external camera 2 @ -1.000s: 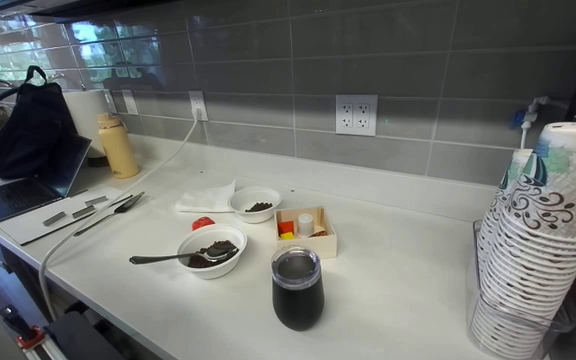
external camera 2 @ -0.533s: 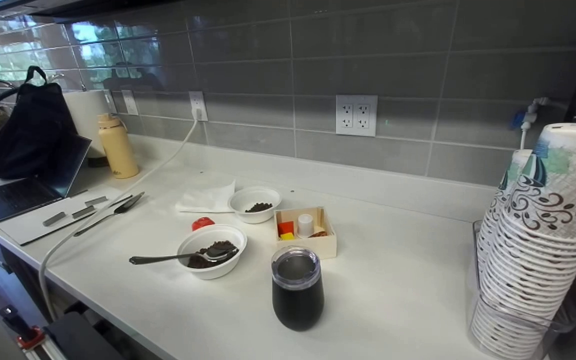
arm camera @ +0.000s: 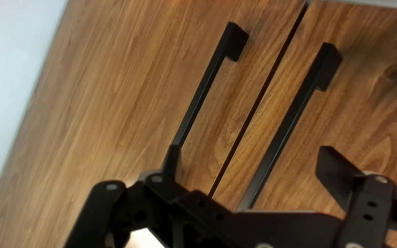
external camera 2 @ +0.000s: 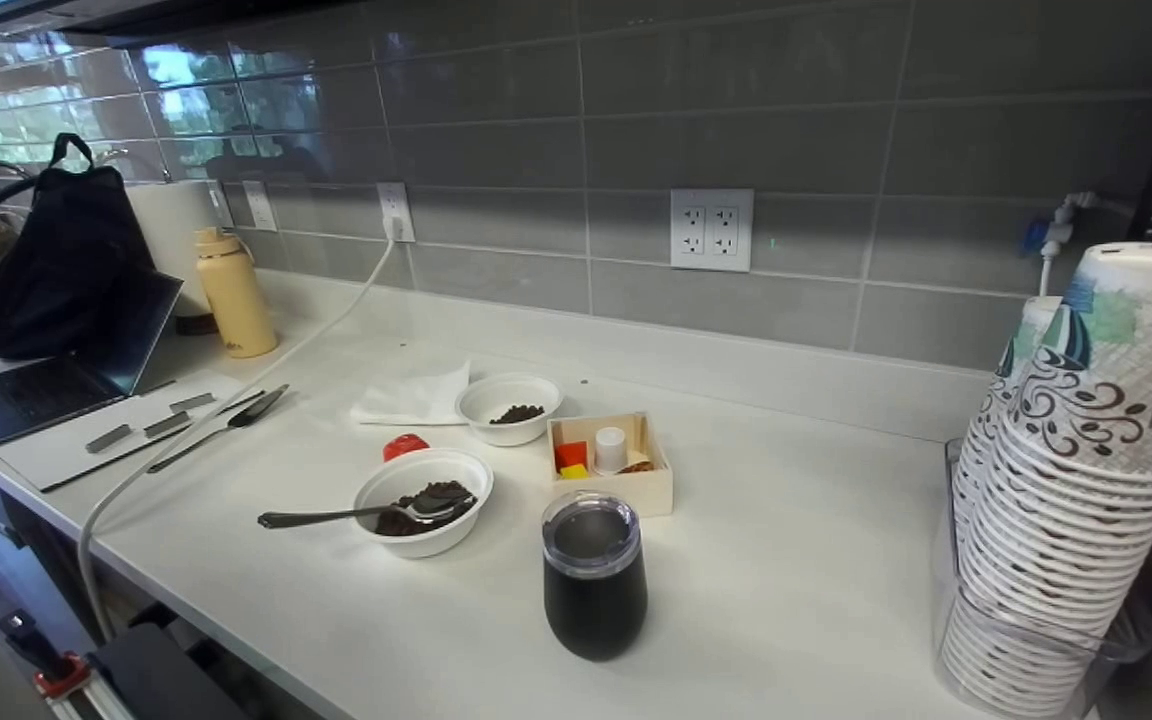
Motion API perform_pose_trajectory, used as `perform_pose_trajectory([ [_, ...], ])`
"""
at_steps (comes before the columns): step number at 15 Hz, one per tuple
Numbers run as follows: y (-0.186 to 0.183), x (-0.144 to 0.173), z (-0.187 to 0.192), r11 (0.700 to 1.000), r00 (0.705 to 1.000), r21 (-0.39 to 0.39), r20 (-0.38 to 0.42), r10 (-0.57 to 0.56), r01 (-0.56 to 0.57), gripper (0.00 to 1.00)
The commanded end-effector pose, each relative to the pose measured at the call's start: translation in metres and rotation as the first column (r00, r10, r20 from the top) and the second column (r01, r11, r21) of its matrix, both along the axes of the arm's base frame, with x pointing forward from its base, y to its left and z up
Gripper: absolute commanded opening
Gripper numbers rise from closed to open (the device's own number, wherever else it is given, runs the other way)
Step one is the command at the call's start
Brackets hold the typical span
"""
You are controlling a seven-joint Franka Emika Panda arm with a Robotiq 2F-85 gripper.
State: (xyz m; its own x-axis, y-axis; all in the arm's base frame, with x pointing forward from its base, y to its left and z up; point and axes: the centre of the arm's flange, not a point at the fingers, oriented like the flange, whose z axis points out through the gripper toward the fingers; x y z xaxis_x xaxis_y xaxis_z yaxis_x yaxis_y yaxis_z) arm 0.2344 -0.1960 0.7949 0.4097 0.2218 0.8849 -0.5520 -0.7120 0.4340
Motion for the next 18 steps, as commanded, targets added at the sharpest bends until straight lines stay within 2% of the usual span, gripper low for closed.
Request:
perform_pose_trajectory([
  [1, -0.016, 0.031, 0.006, 1.000, 1.000, -0.026, 0.007, -0.006, 0.006, 1.00],
  [6, -0.033, 0.054, 0.006, 1.000, 1.000, -0.004, 0.005, -0.003, 0.003, 1.00],
  [11, -0.053, 0.061, 0.009, 0.999, 0.999, 0.026, 0.021, -0.027, 0.026, 1.00],
  [18, -0.058, 0.034, 0.004, 0.997, 0.996, 0.059, 0.063, -0.061, 0.057, 1.00],
])
